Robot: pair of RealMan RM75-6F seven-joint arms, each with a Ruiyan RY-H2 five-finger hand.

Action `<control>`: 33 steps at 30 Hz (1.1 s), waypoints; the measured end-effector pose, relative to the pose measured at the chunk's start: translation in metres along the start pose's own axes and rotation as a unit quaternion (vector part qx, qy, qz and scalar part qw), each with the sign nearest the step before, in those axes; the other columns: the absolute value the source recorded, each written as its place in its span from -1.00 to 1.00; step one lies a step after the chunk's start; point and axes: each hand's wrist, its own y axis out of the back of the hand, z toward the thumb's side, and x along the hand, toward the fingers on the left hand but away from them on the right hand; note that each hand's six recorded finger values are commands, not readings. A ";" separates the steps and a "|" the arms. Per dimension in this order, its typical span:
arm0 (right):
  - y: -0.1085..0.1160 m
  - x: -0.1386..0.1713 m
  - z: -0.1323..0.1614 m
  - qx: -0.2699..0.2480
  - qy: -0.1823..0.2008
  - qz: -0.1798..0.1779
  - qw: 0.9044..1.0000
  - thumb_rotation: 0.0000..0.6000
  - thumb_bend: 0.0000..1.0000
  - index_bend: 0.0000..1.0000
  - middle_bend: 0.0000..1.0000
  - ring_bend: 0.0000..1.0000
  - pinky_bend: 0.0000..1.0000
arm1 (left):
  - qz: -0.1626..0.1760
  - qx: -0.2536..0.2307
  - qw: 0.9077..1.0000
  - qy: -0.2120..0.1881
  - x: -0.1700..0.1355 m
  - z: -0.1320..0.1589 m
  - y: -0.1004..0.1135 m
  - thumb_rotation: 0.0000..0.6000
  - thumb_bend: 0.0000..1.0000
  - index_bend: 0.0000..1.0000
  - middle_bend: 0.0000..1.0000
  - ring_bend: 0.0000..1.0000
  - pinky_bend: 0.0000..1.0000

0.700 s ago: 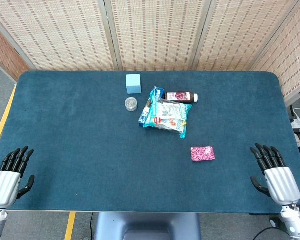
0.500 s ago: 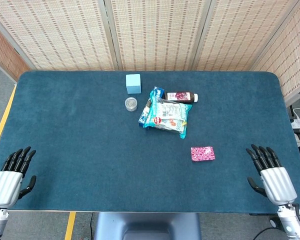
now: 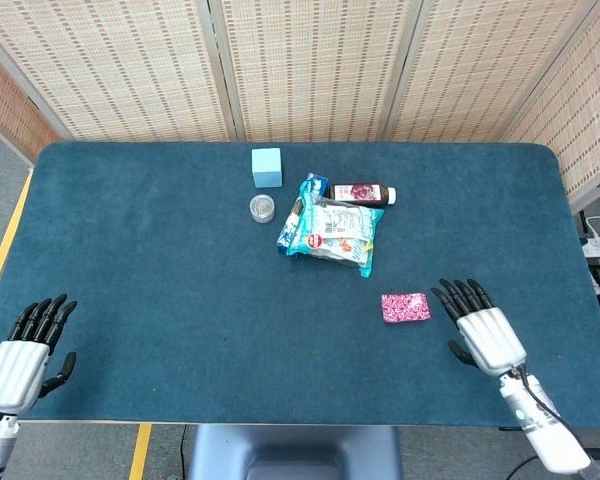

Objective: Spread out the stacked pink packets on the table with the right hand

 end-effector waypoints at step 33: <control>-0.029 -0.087 0.024 0.005 -0.010 0.130 0.991 1.00 -0.48 -0.74 -0.74 -1.00 -1.00 | -0.024 -0.001 1.000 -0.007 0.004 0.003 -0.009 1.00 -0.11 -1.00 -1.00 -1.00 -0.82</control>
